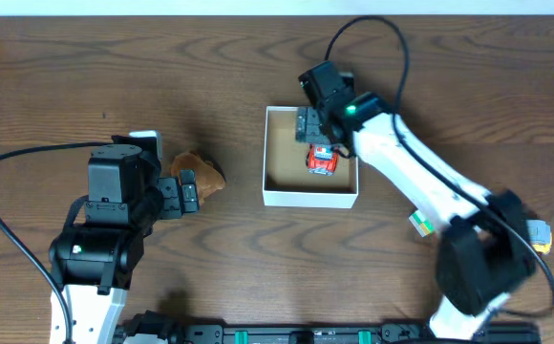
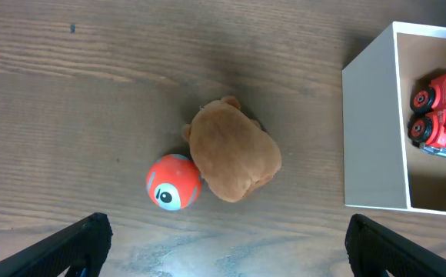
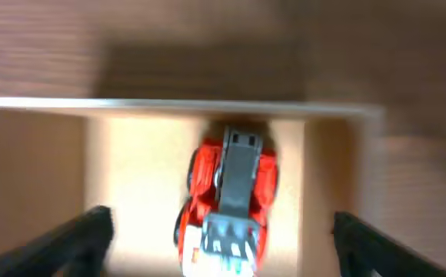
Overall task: Pack container
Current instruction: 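Open the right gripper and release the truck in the box, then move the right gripper to the yellow dump truck and grasp it, then carry the yellow dump truck into the box beside the fire truck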
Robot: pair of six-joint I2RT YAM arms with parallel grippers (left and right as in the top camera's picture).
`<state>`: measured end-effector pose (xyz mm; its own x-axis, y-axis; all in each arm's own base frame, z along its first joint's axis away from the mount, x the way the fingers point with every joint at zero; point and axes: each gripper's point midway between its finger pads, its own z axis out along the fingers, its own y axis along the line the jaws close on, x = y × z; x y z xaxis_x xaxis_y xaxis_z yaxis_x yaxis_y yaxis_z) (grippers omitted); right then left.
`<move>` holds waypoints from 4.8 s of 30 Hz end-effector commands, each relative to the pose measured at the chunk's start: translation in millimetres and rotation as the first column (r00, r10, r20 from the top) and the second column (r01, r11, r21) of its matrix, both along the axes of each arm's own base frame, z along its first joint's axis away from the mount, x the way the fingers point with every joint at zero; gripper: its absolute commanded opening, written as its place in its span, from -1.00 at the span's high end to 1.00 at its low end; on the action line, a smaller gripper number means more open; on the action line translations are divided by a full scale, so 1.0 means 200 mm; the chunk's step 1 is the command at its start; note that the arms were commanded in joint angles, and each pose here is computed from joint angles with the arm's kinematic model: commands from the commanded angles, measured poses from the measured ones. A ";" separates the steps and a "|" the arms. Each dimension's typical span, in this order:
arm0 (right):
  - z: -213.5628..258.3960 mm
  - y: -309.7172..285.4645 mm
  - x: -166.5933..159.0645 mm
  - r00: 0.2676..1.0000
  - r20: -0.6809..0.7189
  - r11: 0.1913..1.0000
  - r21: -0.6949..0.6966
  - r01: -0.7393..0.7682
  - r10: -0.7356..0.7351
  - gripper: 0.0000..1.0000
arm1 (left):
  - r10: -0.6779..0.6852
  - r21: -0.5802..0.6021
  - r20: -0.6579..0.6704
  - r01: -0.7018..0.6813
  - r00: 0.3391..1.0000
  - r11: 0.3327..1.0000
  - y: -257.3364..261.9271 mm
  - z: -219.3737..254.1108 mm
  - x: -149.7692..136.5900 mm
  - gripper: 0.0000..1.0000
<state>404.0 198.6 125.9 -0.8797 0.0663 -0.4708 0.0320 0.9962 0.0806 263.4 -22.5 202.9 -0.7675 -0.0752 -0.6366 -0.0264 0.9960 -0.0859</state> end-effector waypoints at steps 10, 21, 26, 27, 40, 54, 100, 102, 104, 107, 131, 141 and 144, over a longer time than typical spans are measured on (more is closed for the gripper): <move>0.81 -0.79 -0.23 0.896 0.223 0.923 0.126 0.364 -0.384 -0.99 | 0.007 -0.004 0.013 -0.007 1.000 1.000 0.00 0.03 0.01 -0.96; 0.59 -1.58 -0.78 0.156 -0.123 0.138 0.148 0.979 -0.980 -0.98 | 0.010 -0.007 0.013 -0.010 1.000 1.000 0.00 0.03 0.01 -0.96; 0.45 -1.73 -0.86 0.017 -0.163 0.004 0.081 0.997 -0.987 -0.98 | 0.009 -0.007 0.012 -0.009 1.000 1.000 0.00 0.03 0.01 -0.96; 0.41 -1.75 -0.87 -0.006 -0.181 -0.019 0.070 0.997 -0.984 -0.99 | 0.009 -0.007 0.012 -0.009 1.000 1.000 0.00 0.03 0.01 -0.96; -0.12 -1.90 -0.99 -0.149 -0.295 -0.136 -0.065 0.989 -0.944 -0.98 | 0.009 -0.007 0.013 -0.009 1.000 1.000 0.00 0.03 0.01 -0.96; -0.38 -1.92 -0.98 -0.152 -0.310 -0.119 -0.122 0.985 -0.939 -0.98 | 0.010 -0.007 0.013 -0.010 1.000 1.000 0.00 0.03 0.01 -0.96; -0.48 -1.95 -0.97 -0.070 -0.318 -0.013 -0.177 0.984 -0.946 0.47 | 0.009 -0.007 0.013 -0.009 1.000 1.000 0.00 0.03 0.01 -0.96; -0.48 -1.95 -0.97 -0.028 -0.323 0.033 -0.184 0.982 -0.946 0.63 | 0.010 -0.007 0.013 -0.010 1.000 1.000 0.00 0.03 0.01 -0.96; -0.48 -1.94 -0.97 0.006 -0.330 0.071 -0.187 0.980 -0.944 0.74 | 0.009 -0.007 0.013 -0.009 1.000 1.000 0.00 0.03 0.01 -0.96; -0.48 -1.93 -0.95 0.070 -0.346 0.142 -0.188 0.972 -0.936 0.97 | 0.010 -0.007 0.013 -0.010 1.000 1.000 0.00 0.03 0.01 -0.96; 0.16 -0.97 -0.32 0.930 0.002 0.930 0.003 0.368 -0.368 0.97 | 0.010 -0.007 0.013 -0.010 1.000 1.000 0.00 0.03 0.01 -0.96; 0.63 -0.24 -0.27 0.980 0.199 0.995 0.102 -0.008 -0.012 0.97 | 0.010 -0.007 0.013 -0.010 1.000 1.000 0.00 0.03 0.01 -0.96; 0.64 -0.10 -0.27 0.981 0.193 0.991 0.127 -0.039 0.014 0.97 | 0.010 -0.007 0.012 -0.010 1.000 1.000 0.00 0.03 0.01 -0.96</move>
